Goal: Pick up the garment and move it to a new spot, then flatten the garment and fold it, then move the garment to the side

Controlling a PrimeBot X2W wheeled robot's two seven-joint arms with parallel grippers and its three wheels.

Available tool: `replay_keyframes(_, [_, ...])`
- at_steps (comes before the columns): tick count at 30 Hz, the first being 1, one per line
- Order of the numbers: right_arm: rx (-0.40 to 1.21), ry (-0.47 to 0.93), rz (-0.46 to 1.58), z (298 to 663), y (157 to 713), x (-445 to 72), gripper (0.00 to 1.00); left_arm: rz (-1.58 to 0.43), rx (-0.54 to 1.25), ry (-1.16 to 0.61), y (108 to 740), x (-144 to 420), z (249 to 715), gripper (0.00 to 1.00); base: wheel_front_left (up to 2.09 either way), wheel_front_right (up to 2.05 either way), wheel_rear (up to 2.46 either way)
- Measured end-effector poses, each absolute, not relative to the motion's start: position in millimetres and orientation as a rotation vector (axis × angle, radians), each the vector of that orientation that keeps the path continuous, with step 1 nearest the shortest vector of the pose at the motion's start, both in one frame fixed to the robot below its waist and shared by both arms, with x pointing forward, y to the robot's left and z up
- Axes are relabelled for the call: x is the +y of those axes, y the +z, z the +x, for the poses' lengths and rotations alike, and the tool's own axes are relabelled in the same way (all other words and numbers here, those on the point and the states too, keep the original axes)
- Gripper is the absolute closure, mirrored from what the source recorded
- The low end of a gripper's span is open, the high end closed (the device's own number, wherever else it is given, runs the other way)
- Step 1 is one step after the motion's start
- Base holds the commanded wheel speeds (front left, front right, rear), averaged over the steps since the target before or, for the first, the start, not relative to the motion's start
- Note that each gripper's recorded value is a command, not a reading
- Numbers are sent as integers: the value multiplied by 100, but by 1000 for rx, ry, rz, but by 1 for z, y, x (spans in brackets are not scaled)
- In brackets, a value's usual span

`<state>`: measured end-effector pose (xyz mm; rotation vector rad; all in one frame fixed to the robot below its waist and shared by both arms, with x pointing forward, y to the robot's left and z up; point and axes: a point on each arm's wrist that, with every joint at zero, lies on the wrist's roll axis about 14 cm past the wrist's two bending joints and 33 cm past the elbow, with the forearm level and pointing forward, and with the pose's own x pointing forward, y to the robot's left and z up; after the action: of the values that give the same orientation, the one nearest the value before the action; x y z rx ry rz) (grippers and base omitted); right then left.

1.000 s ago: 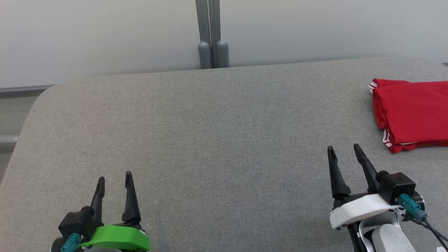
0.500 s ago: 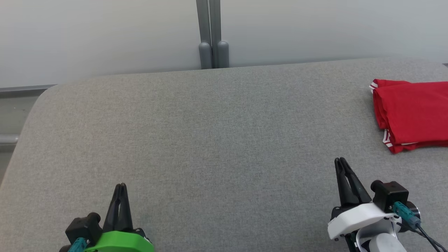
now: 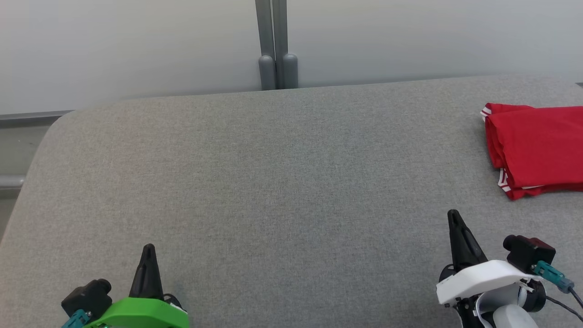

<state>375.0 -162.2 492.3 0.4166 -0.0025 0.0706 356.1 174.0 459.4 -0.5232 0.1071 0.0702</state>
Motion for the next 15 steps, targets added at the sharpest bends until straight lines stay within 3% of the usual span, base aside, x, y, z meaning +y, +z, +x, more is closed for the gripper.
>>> replay_keyframes(15, [24,17,649,377,489,-174,100,-740,121,98,461,181,362,100,0,0,0])
